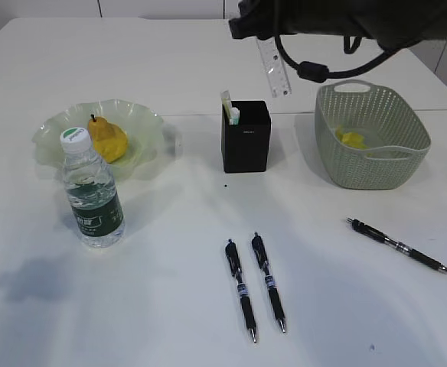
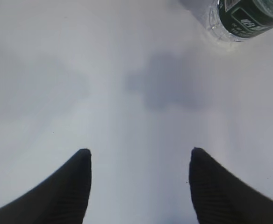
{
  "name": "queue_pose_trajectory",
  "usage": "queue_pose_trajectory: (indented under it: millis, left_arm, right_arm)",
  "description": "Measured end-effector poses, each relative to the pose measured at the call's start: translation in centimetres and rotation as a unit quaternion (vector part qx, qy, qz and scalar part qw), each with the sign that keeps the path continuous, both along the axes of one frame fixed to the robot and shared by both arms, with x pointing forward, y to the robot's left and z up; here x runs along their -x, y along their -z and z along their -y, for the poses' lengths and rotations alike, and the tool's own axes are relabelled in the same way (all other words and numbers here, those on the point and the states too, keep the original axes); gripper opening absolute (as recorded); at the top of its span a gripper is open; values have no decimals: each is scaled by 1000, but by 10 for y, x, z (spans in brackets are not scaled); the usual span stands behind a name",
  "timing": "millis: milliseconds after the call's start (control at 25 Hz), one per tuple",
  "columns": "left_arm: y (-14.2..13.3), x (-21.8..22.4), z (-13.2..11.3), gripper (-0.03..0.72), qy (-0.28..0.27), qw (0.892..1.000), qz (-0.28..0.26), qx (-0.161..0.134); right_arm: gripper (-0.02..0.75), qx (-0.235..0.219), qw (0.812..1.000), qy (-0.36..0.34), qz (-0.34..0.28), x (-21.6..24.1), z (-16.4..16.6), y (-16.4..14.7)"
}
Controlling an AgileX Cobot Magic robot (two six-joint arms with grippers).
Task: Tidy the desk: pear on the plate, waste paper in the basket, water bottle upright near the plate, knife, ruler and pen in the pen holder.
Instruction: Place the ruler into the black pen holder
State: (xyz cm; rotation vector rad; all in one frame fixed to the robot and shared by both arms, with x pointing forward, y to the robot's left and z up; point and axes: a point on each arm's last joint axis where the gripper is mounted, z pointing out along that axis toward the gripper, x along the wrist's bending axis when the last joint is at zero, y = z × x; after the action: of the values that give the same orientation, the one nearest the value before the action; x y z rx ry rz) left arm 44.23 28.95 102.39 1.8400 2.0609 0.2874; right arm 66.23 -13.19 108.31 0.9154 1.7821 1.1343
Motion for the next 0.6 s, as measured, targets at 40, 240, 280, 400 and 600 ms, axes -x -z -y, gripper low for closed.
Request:
queue_pose_trajectory:
  millis: [40,240,280,400,600]
  left_arm:
    - [0,0,0,467,0,1000,0,0]
    - [0,0,0,467,0,1000,-1,0]
    - [0,0,0,467,0,1000,-1,0]
    - [0,0,0,467,0,1000,-1,0]
    - [0,0,0,467,0,1000,-1,0]
  right_arm:
    - [295,-12,1000,5,-7,-5,-2,5]
    - [295,-56,998,17,-29,-31,-12,23]
    - [295,-68,997,20,-29,-35,-14,23]
    - [295,-93,995,28,-39,-46,-18,31]
    - [295,-106,992,37,-56,-57,-20,49]
